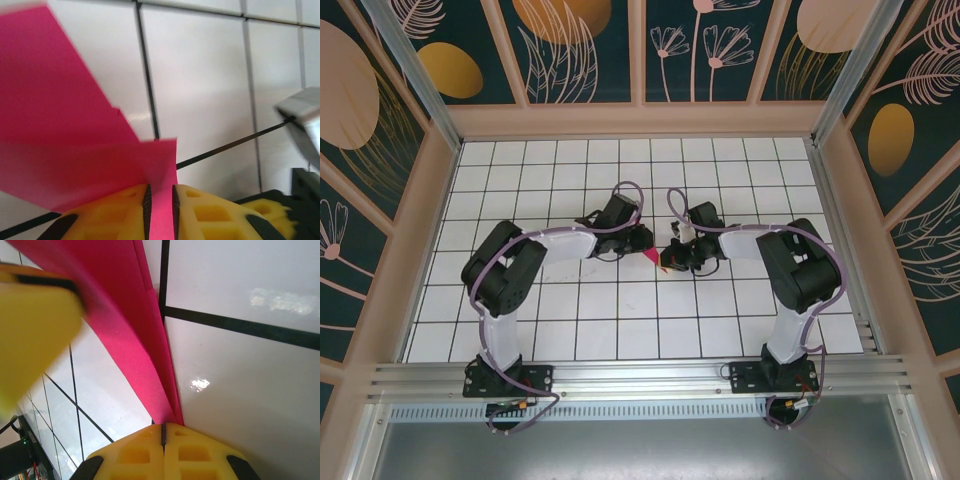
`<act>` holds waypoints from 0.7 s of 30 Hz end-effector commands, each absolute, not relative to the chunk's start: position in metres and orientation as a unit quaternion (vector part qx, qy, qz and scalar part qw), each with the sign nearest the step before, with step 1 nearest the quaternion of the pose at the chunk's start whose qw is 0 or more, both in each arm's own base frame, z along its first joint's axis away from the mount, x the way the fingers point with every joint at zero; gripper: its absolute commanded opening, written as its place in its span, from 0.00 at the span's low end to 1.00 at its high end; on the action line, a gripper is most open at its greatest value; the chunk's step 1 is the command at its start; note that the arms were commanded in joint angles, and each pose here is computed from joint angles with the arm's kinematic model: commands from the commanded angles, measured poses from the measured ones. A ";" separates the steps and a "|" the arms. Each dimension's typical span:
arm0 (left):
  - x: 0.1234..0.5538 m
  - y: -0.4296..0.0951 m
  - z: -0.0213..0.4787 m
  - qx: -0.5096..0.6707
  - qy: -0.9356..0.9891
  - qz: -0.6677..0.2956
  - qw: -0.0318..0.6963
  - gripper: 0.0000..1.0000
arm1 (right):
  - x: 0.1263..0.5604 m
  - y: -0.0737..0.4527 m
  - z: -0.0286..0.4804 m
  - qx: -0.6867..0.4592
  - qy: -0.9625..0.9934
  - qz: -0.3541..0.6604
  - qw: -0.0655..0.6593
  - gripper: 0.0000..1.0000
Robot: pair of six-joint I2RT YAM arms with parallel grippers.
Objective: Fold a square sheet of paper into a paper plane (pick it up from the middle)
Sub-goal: Fold the wing for the fifth time at the center of the table.
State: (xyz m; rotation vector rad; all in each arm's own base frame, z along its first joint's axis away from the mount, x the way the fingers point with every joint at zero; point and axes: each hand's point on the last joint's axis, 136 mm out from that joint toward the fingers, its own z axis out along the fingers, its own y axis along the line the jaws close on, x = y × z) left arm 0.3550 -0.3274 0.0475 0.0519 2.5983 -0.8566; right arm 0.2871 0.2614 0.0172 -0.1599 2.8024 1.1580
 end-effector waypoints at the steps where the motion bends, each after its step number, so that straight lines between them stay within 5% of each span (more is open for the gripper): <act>1: 0.369 -0.317 0.079 0.057 0.916 -0.292 0.269 0.24 | 0.282 0.240 -0.011 -0.035 0.940 0.336 0.041 0.03; 21: 0.370 -0.301 0.026 0.046 0.923 -0.282 0.259 0.25 | 0.277 0.239 -0.020 -0.032 0.942 0.333 0.025 0.03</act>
